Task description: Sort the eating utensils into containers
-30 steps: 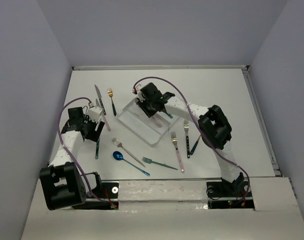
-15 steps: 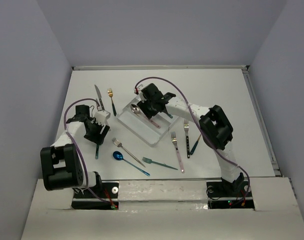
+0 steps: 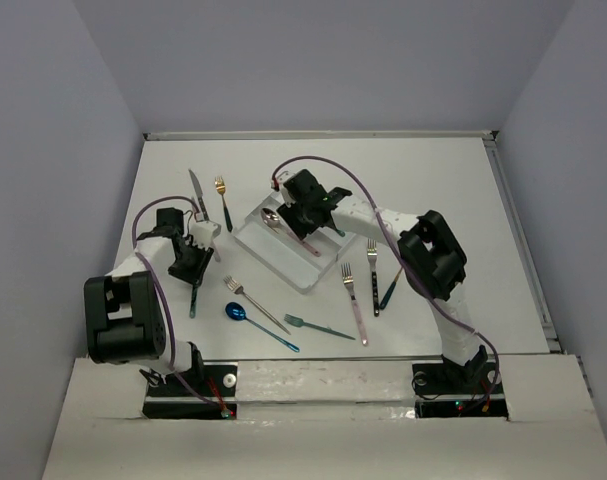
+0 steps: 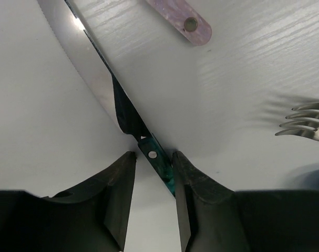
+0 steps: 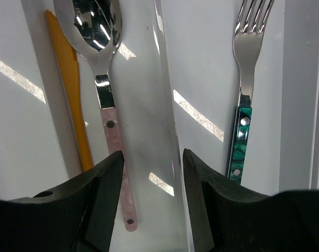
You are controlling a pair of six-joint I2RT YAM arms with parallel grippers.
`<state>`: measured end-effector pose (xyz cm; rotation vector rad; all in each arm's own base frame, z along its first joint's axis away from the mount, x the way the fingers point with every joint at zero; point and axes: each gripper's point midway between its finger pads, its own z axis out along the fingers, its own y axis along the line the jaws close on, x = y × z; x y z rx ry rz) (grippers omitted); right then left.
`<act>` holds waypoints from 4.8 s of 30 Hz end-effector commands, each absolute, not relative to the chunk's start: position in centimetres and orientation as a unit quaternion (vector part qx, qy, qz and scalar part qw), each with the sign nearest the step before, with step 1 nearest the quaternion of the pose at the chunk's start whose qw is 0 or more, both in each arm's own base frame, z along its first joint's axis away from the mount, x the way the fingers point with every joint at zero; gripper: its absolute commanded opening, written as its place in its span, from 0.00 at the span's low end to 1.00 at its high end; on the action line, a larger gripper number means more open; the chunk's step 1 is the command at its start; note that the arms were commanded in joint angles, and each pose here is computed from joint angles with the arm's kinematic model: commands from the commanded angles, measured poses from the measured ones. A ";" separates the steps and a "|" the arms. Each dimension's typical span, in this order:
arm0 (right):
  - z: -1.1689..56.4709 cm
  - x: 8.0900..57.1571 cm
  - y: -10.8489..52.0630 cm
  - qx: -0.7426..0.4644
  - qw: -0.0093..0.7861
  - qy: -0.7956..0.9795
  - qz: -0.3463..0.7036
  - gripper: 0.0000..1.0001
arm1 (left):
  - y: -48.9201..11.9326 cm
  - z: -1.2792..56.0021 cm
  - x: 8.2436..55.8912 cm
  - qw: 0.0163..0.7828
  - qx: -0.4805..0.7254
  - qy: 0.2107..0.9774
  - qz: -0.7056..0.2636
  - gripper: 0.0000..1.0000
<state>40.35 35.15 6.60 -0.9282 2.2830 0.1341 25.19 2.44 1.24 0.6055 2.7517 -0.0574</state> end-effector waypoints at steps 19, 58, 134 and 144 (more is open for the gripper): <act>11.1 40.4 35.1 -0.345 0.377 0.858 0.056 0.55 | 4.0 0.6 23.1 0.140 0.194 0.971 0.015 0.00; 32.8 30.7 51.7 -0.432 0.395 0.496 0.642 0.74 | -10.5 36.4 32.2 0.638 0.183 0.661 -0.349 0.00; 5.8 27.9 36.2 -0.408 0.226 0.881 -0.072 0.00 | 6.5 17.5 32.8 0.519 0.053 0.842 0.136 0.99; 12.3 33.1 35.4 -0.376 0.297 0.874 -0.076 0.00 | 6.3 17.1 32.8 0.516 0.056 0.845 0.131 0.99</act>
